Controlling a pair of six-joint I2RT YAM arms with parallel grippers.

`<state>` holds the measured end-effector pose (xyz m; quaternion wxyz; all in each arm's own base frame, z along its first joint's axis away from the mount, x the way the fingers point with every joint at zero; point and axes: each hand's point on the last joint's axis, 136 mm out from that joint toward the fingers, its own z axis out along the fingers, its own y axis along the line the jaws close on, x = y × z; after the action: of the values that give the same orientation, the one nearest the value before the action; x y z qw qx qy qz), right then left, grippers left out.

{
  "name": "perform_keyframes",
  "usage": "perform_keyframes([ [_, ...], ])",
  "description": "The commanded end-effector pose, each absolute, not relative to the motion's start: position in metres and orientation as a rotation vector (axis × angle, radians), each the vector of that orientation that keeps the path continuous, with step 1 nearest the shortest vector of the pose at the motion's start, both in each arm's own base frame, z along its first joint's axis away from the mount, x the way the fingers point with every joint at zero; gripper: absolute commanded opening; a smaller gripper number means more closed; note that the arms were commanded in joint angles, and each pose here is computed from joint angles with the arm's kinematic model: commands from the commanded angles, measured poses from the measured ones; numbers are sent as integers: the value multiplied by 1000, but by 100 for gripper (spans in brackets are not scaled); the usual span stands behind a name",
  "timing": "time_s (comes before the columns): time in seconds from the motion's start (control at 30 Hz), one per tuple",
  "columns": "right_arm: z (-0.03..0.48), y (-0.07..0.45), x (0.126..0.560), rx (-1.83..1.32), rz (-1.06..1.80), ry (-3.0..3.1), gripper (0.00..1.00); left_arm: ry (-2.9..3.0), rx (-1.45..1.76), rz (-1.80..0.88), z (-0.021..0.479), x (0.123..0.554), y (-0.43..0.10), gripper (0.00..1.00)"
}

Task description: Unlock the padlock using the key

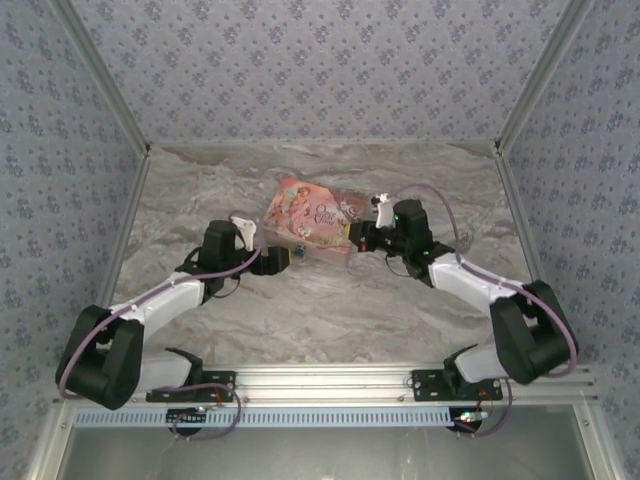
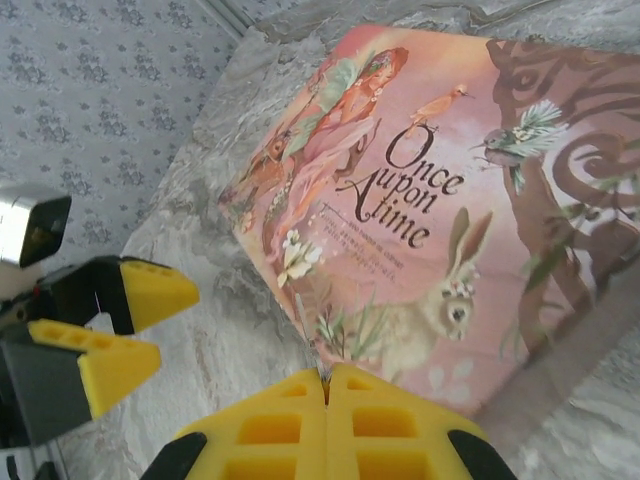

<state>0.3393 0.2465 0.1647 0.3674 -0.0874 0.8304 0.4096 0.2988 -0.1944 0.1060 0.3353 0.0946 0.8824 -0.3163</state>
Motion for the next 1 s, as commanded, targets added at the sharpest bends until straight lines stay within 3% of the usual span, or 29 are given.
perform_keyframes([
  [0.0, 175, 263, 357, -228, 1093, 2119, 0, 2268, 324, -867, 112, 310, -208, 91],
  [0.07, 162, 267, 364, -220, 1084, 2166, 0, 2274, 349, -930, 107, 310, -217, 83],
  [0.17, 149, 272, 371, -196, 1103, 2190, 0, 2288, 349, -970, 98, 312, -224, 78],
  [0.6, 81, 265, 362, -140, 1023, 2413, 0, 2233, 439, -946, 84, 316, -238, 78],
  [0.97, 73, 264, 355, -165, 985, 2446, 0, 2159, 498, -923, 72, 328, -248, 73],
])
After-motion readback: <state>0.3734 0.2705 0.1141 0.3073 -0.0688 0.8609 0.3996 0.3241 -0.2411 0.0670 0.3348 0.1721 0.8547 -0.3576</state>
